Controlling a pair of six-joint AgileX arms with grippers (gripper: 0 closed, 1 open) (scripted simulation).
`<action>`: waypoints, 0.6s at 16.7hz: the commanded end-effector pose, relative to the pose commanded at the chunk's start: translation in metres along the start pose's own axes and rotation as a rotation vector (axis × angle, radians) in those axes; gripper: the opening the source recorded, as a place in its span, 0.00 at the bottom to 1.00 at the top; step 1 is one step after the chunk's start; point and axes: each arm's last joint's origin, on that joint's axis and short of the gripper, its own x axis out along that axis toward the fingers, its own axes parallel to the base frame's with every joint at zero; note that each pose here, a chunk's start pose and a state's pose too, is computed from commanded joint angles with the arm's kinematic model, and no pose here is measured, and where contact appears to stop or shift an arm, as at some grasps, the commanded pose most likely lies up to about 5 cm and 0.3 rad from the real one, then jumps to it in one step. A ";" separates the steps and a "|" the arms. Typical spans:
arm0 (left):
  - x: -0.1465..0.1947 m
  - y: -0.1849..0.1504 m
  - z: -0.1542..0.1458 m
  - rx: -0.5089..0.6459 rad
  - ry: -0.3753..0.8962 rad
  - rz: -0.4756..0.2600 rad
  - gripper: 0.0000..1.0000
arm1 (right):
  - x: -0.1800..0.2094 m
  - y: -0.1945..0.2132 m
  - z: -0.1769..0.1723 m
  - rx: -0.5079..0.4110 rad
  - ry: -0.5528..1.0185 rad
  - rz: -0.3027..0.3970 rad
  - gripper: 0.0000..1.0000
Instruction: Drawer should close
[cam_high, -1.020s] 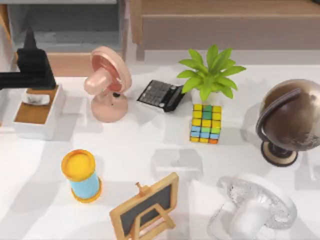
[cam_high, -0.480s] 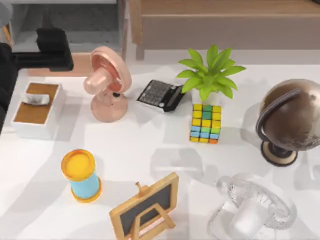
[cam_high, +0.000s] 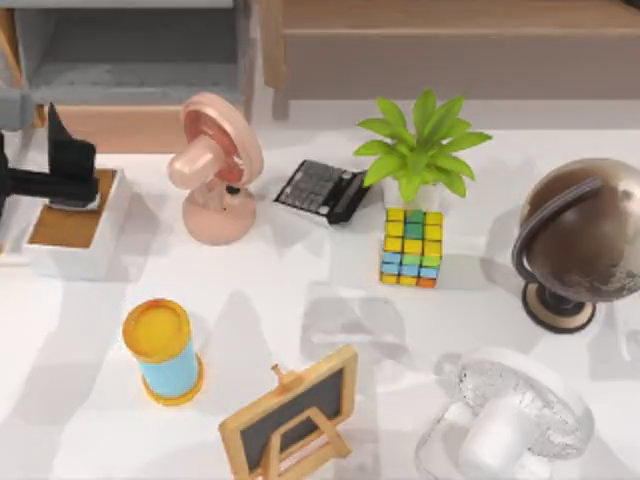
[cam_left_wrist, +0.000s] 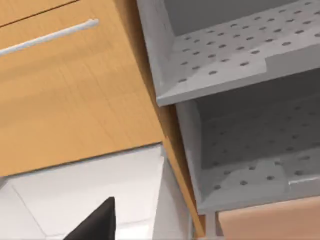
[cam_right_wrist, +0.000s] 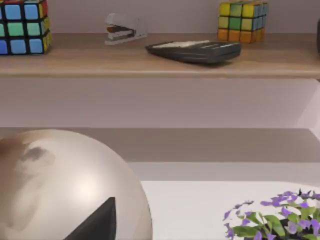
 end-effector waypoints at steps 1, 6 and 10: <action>0.007 0.008 -0.017 0.073 0.020 0.013 1.00 | 0.000 0.000 0.000 0.000 0.000 0.000 1.00; 0.024 0.066 -0.091 0.485 0.043 0.041 1.00 | 0.000 0.000 0.000 0.000 0.000 0.000 1.00; 0.026 0.115 -0.130 0.849 -0.031 0.053 1.00 | 0.000 0.000 0.000 0.000 0.000 0.000 1.00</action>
